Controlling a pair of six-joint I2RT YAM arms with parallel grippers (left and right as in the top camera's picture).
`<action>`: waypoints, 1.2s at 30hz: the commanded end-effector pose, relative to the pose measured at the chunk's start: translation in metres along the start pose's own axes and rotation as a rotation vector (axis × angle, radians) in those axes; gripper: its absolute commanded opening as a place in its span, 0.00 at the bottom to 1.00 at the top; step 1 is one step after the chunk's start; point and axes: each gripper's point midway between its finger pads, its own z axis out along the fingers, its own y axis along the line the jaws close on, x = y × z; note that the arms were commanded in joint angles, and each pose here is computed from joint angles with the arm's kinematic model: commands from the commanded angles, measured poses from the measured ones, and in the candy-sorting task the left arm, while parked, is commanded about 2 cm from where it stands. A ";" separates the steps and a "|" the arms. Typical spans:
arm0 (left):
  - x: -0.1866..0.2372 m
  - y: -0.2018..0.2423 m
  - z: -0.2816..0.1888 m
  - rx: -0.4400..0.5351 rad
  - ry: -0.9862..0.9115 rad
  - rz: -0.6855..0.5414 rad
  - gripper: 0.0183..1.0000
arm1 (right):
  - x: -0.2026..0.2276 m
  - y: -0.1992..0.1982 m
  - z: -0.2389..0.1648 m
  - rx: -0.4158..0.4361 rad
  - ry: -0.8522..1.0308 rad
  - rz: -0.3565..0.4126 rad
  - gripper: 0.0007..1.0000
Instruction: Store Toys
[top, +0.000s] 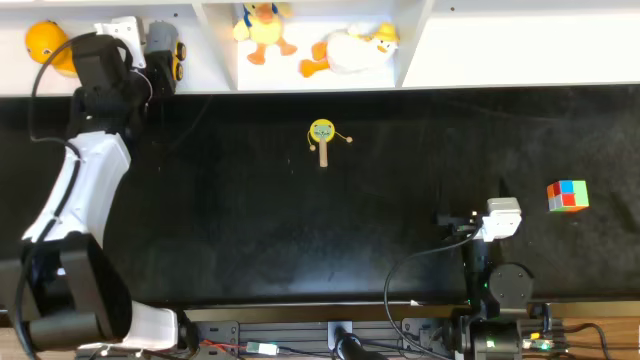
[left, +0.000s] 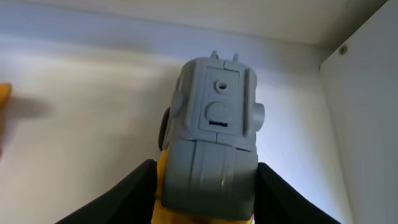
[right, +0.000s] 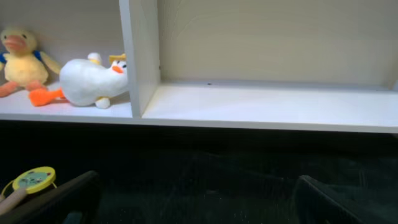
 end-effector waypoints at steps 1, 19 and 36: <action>-0.010 -0.003 0.003 0.015 -0.017 -0.024 0.25 | 0.003 -0.003 0.000 0.013 0.000 0.011 0.99; -0.007 -0.005 0.003 0.029 -0.003 -0.025 1.00 | 0.003 -0.003 0.000 0.013 0.000 0.011 1.00; 0.014 0.000 -0.034 -0.029 0.061 0.053 1.00 | 0.003 -0.003 0.000 0.013 0.000 0.011 1.00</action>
